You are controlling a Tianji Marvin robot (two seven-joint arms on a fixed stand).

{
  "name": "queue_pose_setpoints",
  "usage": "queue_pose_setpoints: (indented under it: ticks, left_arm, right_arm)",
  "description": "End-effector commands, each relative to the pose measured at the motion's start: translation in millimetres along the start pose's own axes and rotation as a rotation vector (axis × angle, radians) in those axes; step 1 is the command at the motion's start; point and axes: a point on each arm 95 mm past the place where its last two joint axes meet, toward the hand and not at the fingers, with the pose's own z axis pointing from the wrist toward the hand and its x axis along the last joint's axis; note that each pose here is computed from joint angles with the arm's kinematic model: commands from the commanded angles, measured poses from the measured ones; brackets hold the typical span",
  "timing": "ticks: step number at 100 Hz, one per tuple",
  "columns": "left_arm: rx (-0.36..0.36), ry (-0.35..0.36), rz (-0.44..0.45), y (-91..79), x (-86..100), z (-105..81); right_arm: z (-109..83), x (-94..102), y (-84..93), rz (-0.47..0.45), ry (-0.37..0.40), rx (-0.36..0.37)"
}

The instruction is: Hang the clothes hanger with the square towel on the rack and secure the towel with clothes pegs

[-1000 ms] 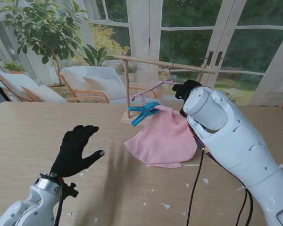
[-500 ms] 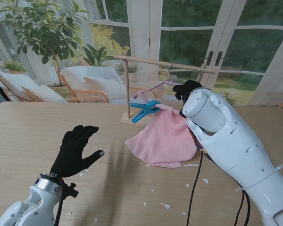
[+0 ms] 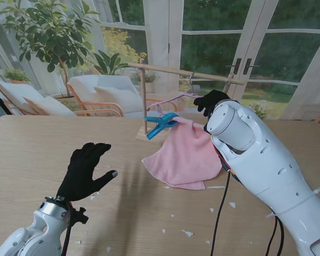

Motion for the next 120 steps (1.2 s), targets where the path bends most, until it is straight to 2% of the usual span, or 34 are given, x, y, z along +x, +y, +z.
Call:
queue_pose_setpoints:
  ticks: [1,63,97,120]
  left_arm:
    - [-0.011,-0.001,-0.001,2.0,0.3,-0.7]
    - [-0.009,0.009,0.019,2.6,-2.0,0.2]
    - [-0.011,0.021,0.019,3.4,-2.0,0.9]
    - [-0.024,0.016,0.02,4.3,-2.2,1.5]
  right_arm:
    - [-3.0,3.4,-3.0,0.0,0.018,0.018]
    - [-13.0,6.4,-3.0,0.004,0.068,-0.002]
    - [-31.1,7.9,-4.0,-0.011,0.087,-0.058]
    - [-50.8,10.4,-3.7,-0.024,0.111,-0.106]
